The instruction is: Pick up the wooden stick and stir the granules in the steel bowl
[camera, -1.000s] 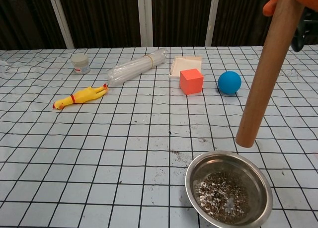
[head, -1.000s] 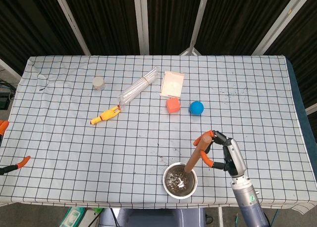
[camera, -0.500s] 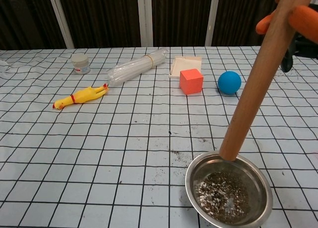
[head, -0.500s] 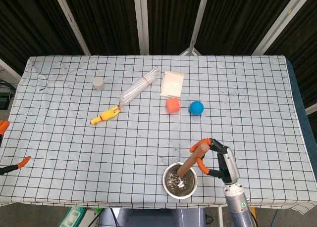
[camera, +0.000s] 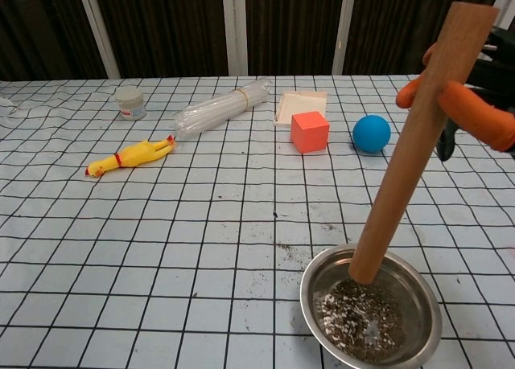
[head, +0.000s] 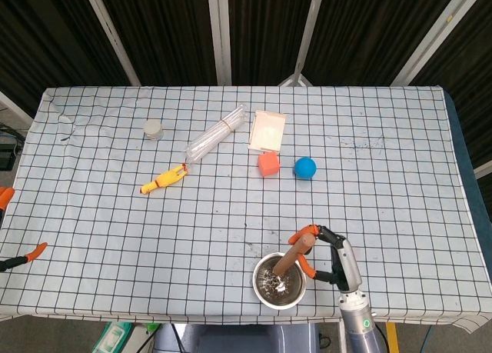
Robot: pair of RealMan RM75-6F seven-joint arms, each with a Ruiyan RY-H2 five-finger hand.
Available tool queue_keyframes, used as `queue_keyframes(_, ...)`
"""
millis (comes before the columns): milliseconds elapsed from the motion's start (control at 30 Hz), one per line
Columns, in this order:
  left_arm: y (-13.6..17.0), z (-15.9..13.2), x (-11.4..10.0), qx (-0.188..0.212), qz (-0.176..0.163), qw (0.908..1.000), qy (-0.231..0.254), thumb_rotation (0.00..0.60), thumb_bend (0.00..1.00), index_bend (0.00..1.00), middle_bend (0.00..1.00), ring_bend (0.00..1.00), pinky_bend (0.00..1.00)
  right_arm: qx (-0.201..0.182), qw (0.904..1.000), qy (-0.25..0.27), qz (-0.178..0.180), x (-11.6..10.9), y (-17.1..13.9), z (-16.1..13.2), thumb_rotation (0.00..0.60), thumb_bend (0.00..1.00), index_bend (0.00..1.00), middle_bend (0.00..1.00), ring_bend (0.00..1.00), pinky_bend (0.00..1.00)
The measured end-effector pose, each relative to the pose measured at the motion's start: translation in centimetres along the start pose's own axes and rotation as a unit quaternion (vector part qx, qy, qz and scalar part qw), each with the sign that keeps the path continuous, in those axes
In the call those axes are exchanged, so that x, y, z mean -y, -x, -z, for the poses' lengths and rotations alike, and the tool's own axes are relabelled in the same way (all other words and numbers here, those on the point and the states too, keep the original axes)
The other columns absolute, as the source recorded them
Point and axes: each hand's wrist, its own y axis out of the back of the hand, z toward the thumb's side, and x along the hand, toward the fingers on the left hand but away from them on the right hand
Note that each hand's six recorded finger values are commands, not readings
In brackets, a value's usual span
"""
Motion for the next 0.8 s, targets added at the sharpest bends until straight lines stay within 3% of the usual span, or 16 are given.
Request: queue_keyframes(800, 0.0, 0.0, 0.0, -0.002, 0.002, 1.0, 0.004, 0.6, 0.12, 0.0, 0.0, 0.0, 0.0, -0.016, 0.9995, -0.026, -0.003, 1.3, -2.0, 2.0, 0.6, 0.78, 0.9, 0.68, 0.65, 0.66)
